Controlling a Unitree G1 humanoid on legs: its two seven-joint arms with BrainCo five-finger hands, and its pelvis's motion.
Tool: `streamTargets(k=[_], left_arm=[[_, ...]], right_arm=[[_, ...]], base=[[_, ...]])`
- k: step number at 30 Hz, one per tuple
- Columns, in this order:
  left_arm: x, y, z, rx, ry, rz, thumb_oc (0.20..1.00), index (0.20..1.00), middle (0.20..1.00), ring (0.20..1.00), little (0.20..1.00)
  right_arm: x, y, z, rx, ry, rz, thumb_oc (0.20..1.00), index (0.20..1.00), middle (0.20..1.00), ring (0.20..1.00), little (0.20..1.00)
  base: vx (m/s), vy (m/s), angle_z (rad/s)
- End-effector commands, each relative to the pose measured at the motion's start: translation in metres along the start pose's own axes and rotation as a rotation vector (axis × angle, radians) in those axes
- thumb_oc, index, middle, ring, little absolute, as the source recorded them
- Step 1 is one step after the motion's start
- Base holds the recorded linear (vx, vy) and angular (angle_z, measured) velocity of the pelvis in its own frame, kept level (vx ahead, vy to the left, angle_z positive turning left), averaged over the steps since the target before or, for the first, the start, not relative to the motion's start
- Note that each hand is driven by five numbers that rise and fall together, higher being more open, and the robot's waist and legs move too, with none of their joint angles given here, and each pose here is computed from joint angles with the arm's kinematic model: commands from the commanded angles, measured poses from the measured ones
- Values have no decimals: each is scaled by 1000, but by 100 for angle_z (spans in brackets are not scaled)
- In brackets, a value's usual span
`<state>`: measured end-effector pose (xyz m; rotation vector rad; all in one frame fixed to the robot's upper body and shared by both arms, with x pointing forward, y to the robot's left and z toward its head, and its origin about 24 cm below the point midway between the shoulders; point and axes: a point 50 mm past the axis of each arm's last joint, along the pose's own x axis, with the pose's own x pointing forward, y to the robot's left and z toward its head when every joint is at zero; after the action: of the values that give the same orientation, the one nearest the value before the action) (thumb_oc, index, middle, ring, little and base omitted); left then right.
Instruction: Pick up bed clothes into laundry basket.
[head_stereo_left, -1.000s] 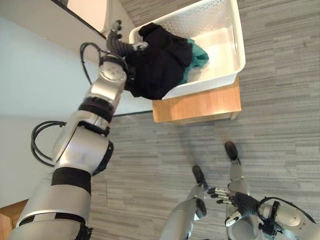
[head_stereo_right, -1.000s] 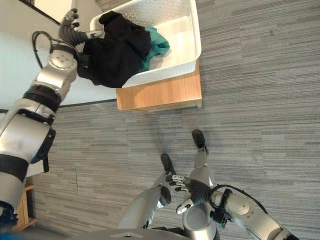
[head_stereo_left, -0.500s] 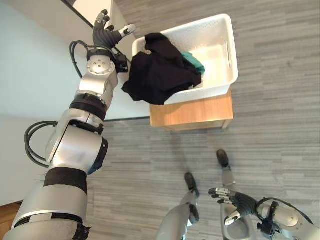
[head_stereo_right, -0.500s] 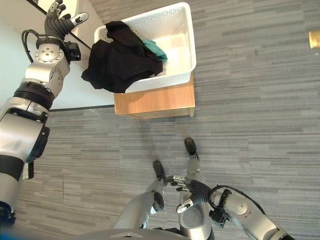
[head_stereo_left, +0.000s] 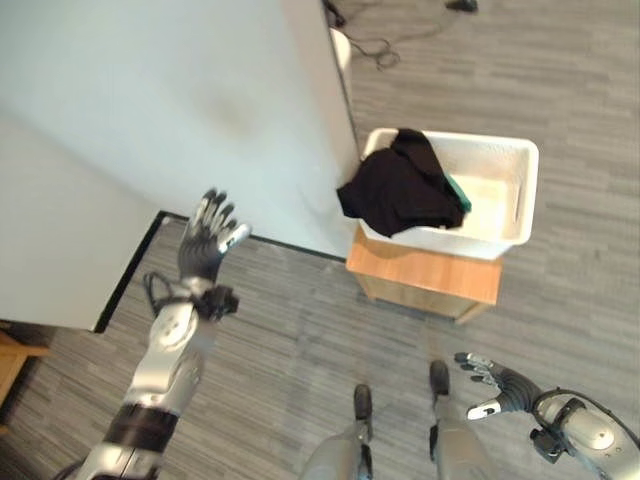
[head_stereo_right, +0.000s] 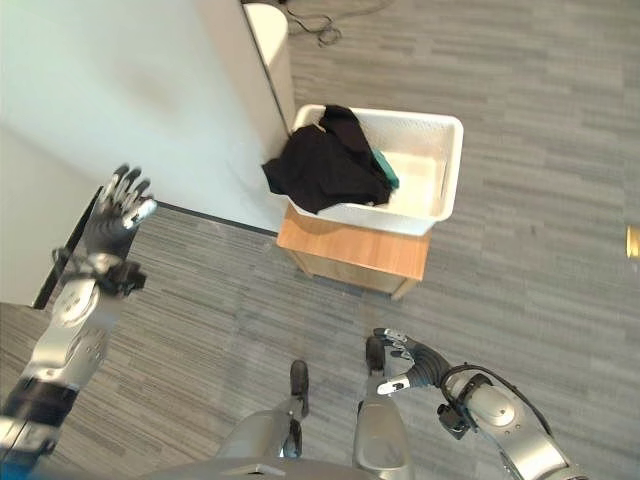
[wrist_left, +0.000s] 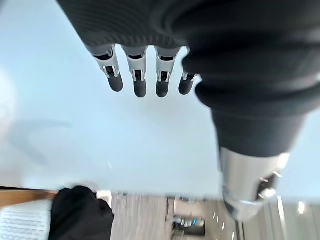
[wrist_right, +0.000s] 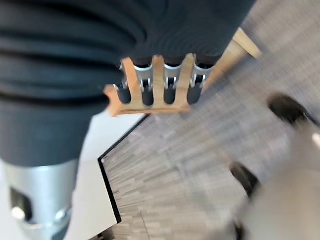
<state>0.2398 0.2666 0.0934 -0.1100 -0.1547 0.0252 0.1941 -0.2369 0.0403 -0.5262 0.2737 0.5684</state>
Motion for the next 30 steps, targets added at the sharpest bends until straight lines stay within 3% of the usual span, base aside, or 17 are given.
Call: streamTargets(k=[1,2,5,9,12,19,30], left_arm=[[5,-2,14,37,-42,-110,1000,1000,1000,1000,1000],[-13,3,2,-9,19,-97,1000,1000,1000,1000,1000],[-30,3,-12,-69,71,-55,1000,1000,1000,1000,1000],[-41,-4,-23,-99,127,-71,1000,1000,1000,1000,1000],[-43,-18,-33,-143,169,-114,1000,1000,1000,1000,1000],[-36,-30,-37,-149,187,-161,1000,1000,1000,1000,1000],[-24,-42,-34,-144,158,-208,1000,1000,1000,1000,1000]], right_arm=[[-2,-11,48,-38,-228,26,1000,1000,1000,1000,1000],[-8,-29,84,-108,-362,-7,1000,1000,1000,1000,1000],[-16,-51,121,-189,-522,-117,1000,1000,1000,1000,1000],[-19,-79,143,-313,-591,-297,1000,1000,1000,1000,1000],[-7,-123,161,-556,-497,-553,1000,1000,1000,1000,1000],[27,-174,198,-819,-344,-798,1000,1000,1000,1000,1000],[60,-201,226,-816,-245,-868,1000,1000,1000,1000,1000]], base=[[42,53,24],[32,30,22],[24,5,8],[0,2,2],[-46,-16,0],[-59,3,-5],[-51,25,2]])
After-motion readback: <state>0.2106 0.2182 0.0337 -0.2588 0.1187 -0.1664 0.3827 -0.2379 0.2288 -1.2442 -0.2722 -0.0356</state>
